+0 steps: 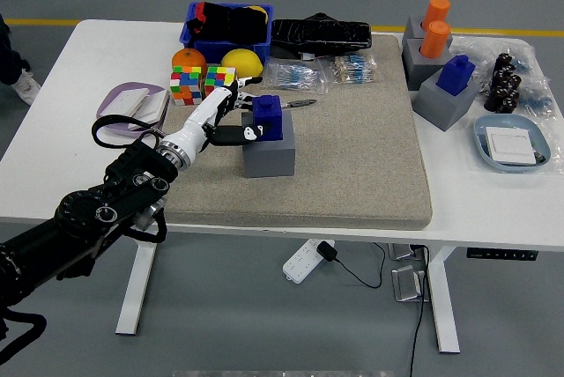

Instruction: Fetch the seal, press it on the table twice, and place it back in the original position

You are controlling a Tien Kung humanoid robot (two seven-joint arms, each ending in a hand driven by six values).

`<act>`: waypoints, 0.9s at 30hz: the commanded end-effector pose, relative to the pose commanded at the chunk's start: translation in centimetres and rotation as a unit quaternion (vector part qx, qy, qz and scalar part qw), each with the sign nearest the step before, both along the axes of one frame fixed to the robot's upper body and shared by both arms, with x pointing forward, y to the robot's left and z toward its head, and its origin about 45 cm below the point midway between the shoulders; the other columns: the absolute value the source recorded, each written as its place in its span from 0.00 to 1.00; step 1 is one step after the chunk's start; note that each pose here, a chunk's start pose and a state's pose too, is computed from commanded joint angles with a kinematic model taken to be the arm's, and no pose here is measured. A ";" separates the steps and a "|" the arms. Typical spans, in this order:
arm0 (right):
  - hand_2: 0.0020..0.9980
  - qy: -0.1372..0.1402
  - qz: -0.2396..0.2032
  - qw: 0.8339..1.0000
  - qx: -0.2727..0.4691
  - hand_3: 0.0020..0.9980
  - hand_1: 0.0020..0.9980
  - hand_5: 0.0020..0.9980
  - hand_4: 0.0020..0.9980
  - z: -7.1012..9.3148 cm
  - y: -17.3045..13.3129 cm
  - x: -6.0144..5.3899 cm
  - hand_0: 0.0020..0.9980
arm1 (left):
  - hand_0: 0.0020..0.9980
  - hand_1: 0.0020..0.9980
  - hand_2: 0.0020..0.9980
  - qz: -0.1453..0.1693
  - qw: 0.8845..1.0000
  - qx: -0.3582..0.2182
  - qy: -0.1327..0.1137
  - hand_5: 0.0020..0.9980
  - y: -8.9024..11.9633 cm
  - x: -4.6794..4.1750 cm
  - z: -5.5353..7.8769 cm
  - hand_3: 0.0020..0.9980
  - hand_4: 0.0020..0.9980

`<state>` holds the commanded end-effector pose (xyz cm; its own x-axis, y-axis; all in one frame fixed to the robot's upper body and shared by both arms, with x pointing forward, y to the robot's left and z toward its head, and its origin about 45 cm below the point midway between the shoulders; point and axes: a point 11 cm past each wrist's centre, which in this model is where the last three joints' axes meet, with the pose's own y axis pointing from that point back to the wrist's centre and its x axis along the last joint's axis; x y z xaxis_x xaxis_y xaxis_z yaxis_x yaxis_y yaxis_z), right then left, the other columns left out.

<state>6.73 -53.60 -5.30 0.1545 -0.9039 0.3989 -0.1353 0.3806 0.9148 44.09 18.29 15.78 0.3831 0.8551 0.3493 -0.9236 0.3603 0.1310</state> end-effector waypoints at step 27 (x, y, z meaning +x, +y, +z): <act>0.67 -0.002 0.000 1.000 -0.001 0.67 0.68 0.58 0.81 0.0 0.0 0.0 0.78 | 0.82 0.46 0.39 0.051 0.997 -0.035 -0.050 0.00 3.1 1.40 2.9 0.86 0.53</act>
